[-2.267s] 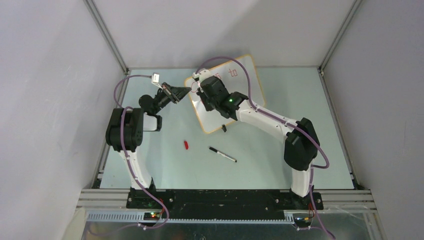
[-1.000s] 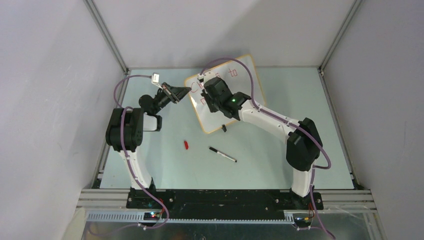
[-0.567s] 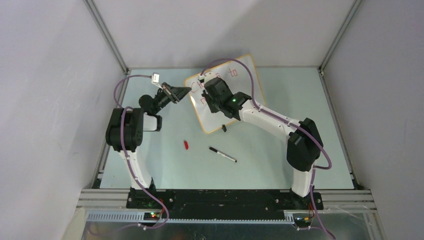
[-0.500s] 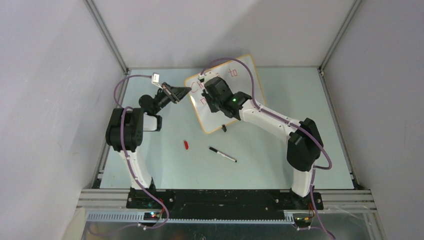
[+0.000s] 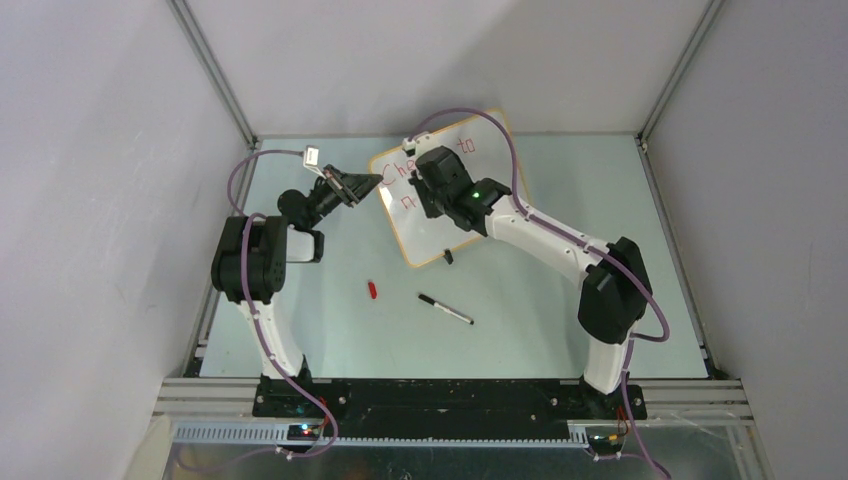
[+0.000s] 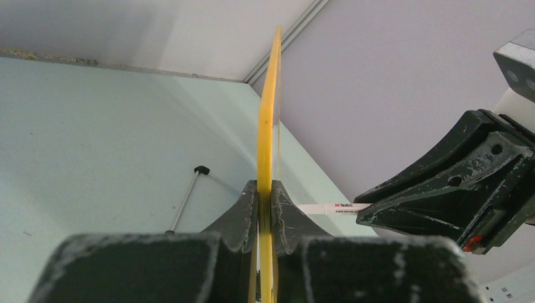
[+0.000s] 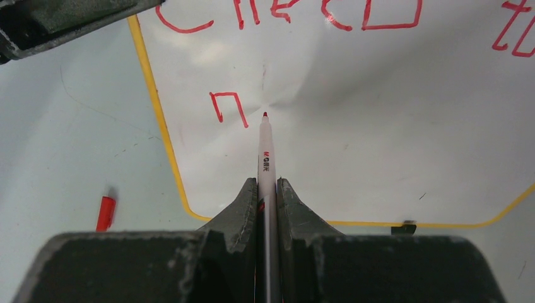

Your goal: Write a sentence on the whiteboard

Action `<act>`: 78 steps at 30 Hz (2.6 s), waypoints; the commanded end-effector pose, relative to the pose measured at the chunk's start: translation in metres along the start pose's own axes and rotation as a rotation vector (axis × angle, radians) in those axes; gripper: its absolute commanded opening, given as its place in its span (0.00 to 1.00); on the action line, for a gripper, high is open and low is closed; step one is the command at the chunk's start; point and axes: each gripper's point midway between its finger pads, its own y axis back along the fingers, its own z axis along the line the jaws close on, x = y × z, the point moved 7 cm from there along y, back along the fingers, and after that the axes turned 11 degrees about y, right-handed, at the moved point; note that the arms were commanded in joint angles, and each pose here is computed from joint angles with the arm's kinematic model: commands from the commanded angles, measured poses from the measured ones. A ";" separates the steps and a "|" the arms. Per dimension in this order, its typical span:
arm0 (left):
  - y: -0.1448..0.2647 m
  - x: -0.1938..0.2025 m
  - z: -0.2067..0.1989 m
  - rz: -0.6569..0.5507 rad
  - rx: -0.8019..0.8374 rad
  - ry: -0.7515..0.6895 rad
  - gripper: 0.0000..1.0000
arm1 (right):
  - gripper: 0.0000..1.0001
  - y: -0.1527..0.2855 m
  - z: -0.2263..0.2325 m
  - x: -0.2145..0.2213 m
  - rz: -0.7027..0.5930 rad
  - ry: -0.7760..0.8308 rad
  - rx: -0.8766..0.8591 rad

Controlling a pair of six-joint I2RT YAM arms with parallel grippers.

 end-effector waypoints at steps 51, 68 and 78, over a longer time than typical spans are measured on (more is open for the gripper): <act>-0.001 -0.007 -0.011 -0.007 0.059 -0.066 0.00 | 0.00 -0.011 0.000 -0.012 -0.021 -0.003 -0.017; -0.001 -0.007 -0.011 -0.006 0.058 -0.066 0.00 | 0.00 -0.010 -0.012 -0.012 -0.016 -0.018 0.033; -0.001 -0.007 -0.012 -0.007 0.059 -0.067 0.00 | 0.00 -0.010 -0.017 -0.011 -0.013 -0.025 0.040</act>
